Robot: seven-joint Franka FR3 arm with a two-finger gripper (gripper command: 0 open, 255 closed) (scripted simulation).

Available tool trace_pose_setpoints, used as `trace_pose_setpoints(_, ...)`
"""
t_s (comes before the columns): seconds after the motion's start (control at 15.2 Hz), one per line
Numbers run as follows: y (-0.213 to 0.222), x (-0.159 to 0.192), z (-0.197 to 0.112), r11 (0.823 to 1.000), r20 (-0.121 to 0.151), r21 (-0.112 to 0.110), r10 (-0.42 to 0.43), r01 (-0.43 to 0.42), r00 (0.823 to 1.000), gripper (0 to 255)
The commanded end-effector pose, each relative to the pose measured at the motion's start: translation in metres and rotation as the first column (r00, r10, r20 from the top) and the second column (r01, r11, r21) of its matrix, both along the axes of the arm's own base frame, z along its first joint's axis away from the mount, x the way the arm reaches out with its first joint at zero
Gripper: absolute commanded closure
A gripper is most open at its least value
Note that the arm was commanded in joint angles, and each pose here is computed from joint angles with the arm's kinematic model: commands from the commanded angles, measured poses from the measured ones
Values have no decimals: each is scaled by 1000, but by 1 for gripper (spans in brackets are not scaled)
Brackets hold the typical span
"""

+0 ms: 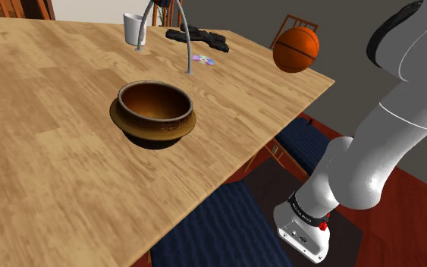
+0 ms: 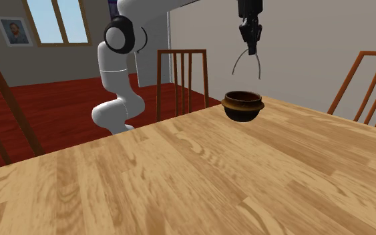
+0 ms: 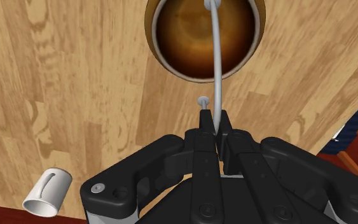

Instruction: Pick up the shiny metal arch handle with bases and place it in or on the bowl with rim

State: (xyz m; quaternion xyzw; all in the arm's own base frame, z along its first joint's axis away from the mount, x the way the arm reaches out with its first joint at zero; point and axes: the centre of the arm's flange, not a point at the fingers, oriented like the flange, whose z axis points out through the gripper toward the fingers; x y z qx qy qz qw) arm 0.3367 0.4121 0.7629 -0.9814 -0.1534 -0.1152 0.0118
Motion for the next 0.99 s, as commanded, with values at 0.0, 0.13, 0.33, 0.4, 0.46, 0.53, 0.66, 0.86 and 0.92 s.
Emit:
trace_pose_setpoints(0.0, 0, 1, -12, 1000, 0, 0, 0, 0, 1000, 255)
trace_pose_setpoints(0.13, 0, 1, -22, 1000, 0, 0, 0, 0, 1000, 255)
trace_pose_setpoints(0.33, 0, 1, -38, 1000, 0, 0, 0, 0, 1000, 255)
trace_pose_setpoints(0.4, 0, 1, -43, 1000, 0, 0, 0, 0, 1000, 255)
trace_pose_setpoints(0.46, 0, 1, -49, 1000, 0, 0, 0, 0, 1000, 255)
trace_pose_setpoints(0.53, 0, 1, -54, 1000, 0, 0, 0, 0, 1000, 255)
trace_pose_setpoints(0.66, 0, 1, -64, 1000, 0, 0, 0, 0, 1000, 255)
trace_pose_setpoints(0.86, 0, 1, -73, 1000, 0, 1, -1, 1, 1000, 255)
trace_pose_setpoints(0.92, 0, 1, -73, 1000, 0, 0, 0, 0, 1000, 255)
